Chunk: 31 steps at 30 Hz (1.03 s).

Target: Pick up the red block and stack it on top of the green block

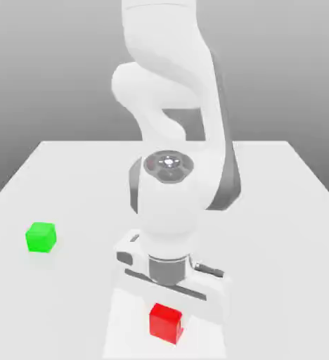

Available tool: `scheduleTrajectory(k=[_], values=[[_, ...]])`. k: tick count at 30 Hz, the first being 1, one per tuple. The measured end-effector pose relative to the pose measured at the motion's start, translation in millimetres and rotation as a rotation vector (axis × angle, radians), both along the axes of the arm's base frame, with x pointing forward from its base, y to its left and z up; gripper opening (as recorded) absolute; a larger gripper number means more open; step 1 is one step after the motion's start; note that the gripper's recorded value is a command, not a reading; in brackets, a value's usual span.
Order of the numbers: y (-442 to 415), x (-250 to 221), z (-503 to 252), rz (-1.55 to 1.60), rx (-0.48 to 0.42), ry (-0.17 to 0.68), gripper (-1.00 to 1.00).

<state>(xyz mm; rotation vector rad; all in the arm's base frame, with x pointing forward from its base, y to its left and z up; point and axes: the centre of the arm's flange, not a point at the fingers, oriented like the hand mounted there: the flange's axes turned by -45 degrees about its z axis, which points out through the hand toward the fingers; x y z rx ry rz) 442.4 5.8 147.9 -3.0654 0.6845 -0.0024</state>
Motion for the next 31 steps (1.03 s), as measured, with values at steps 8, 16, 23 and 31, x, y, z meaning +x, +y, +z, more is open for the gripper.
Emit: scheduleTrajectory(k=[8,16,23,31], values=[[-64.7,-17.4,67.5,-0.228,-0.023,0.003,-1.00],[-247.3,-149.2,91.9,-1.097,-0.043,0.003,-1.00],[-296.5,-246.9,79.4,-1.596,0.002,-0.001,-1.00],[-296.6,-251.1,37.1,-1.615,0.003,-0.001,1.00]])
